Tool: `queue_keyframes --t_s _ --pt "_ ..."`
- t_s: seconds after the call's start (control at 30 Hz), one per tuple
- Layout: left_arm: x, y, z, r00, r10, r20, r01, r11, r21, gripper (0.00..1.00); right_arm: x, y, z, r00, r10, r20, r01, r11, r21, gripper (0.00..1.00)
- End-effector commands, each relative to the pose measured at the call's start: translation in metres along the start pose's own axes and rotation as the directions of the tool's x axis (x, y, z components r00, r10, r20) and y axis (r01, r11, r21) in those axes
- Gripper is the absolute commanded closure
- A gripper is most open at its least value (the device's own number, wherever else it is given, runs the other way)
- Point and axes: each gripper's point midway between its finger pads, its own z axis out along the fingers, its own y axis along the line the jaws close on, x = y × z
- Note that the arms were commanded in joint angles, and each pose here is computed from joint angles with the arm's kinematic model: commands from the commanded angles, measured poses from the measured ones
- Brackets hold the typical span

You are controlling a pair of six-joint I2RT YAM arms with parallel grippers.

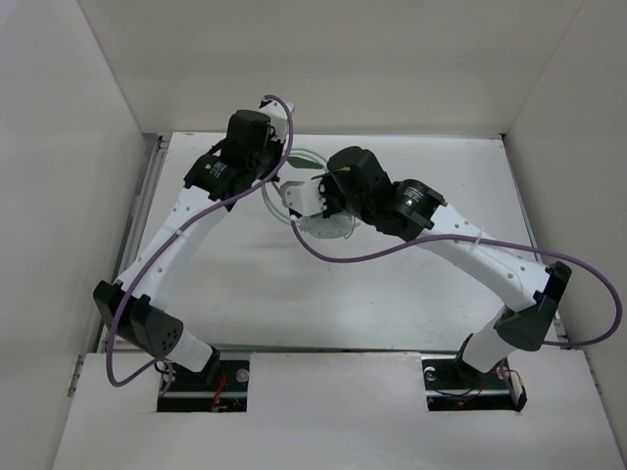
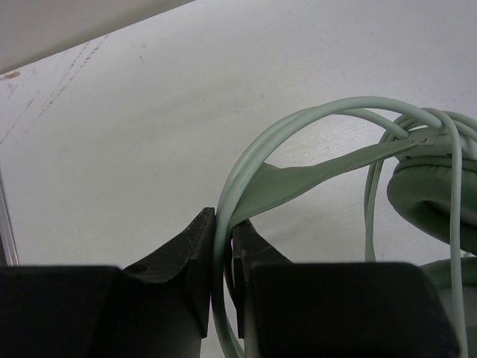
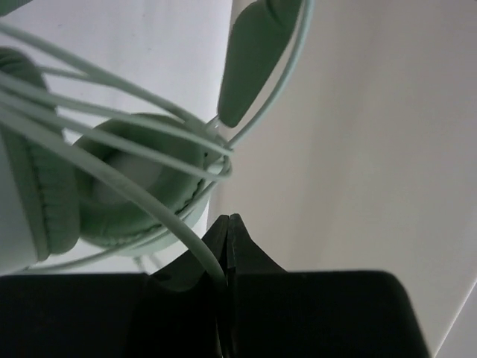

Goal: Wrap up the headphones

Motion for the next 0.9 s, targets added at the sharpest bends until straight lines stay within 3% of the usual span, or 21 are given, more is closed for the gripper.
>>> queue_keyframes --t_s 0.0,0.47,0.87 --pt "-0.041 -0.019 -0.035 0.988 -0.037 0.148 0.023 0.995 0.097 1.0 0.007 -0.035 -0.006 0.998 0.057 0.013 -0.058 0.989 0.134 0.93" --pt "-0.028 -0.054 -0.051 0.992 -0.013 0.125 -0.016 0.973 0.23 1.0 0.026 -0.003 -0.012 0.99 0.122 0.069 -0.12 0.992 -0.036 0.74" --pt "-0.015 -0.073 -0.063 0.995 0.001 0.103 -0.033 0.95 0.311 1.0 0.041 -0.008 -0.024 0.975 0.181 0.126 -0.171 0.982 -0.084 0.7"
